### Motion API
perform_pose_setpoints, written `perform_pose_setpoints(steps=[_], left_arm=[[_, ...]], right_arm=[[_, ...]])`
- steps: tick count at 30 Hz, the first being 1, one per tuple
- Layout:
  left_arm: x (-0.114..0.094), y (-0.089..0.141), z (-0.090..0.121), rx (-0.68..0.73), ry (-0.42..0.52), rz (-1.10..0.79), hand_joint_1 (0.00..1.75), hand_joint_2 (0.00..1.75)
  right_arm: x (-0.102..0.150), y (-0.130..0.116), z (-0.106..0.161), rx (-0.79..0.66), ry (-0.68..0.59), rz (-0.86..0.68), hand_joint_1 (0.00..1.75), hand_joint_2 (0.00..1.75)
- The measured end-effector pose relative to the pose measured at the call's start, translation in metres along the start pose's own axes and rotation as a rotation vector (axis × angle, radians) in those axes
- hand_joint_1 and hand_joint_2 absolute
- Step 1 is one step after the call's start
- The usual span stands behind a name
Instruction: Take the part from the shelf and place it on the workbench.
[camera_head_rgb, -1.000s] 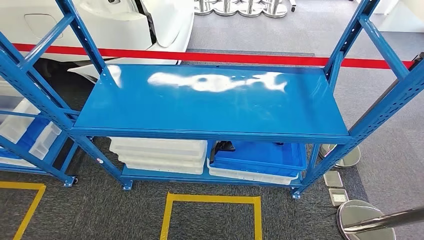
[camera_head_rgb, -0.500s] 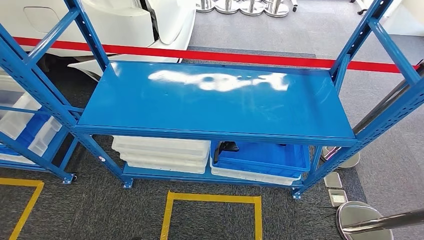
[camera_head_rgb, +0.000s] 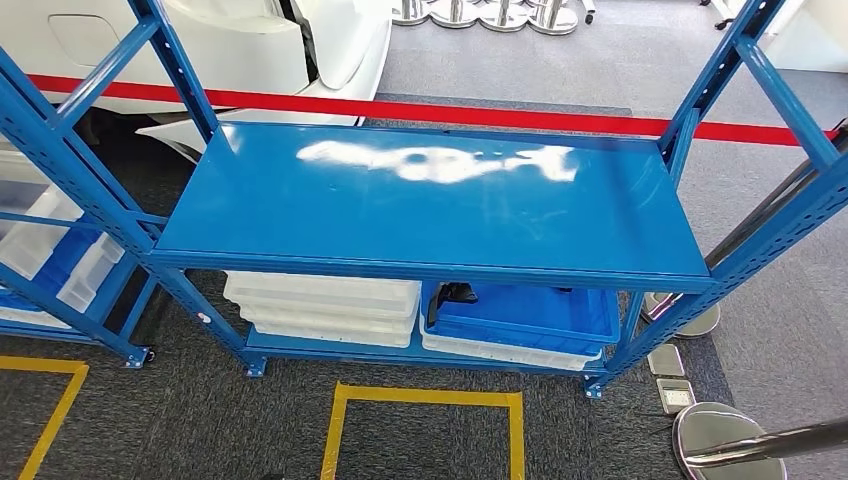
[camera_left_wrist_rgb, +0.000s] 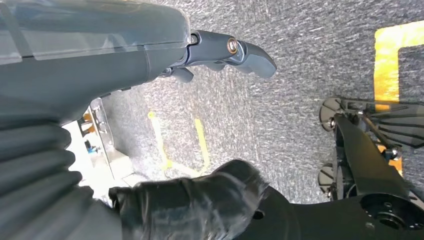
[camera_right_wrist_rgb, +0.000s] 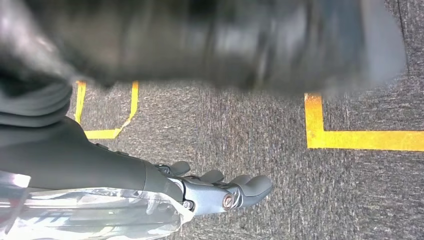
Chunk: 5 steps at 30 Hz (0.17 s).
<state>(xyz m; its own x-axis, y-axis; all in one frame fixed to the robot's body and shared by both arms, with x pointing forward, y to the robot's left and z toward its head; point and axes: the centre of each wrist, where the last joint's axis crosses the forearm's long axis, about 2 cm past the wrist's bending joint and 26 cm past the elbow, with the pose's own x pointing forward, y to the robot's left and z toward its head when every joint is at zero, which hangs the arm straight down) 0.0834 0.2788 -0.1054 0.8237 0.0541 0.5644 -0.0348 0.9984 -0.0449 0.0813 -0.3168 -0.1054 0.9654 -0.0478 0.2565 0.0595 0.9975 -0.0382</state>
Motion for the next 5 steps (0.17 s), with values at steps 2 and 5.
perform_pose_setpoints(steps=[2,5], left_arm=[[-0.002,0.0,0.001,-0.002,0.018,0.001,0.0,1.75],[-0.011,0.0,0.005,-0.007,0.064,-0.005,0.0,1.75]], right_arm=[[-0.002,0.0,0.0,0.001,0.006,0.001,0.0,1.75],[-0.012,0.0,0.001,0.003,0.02,0.002,0.0,1.75]])
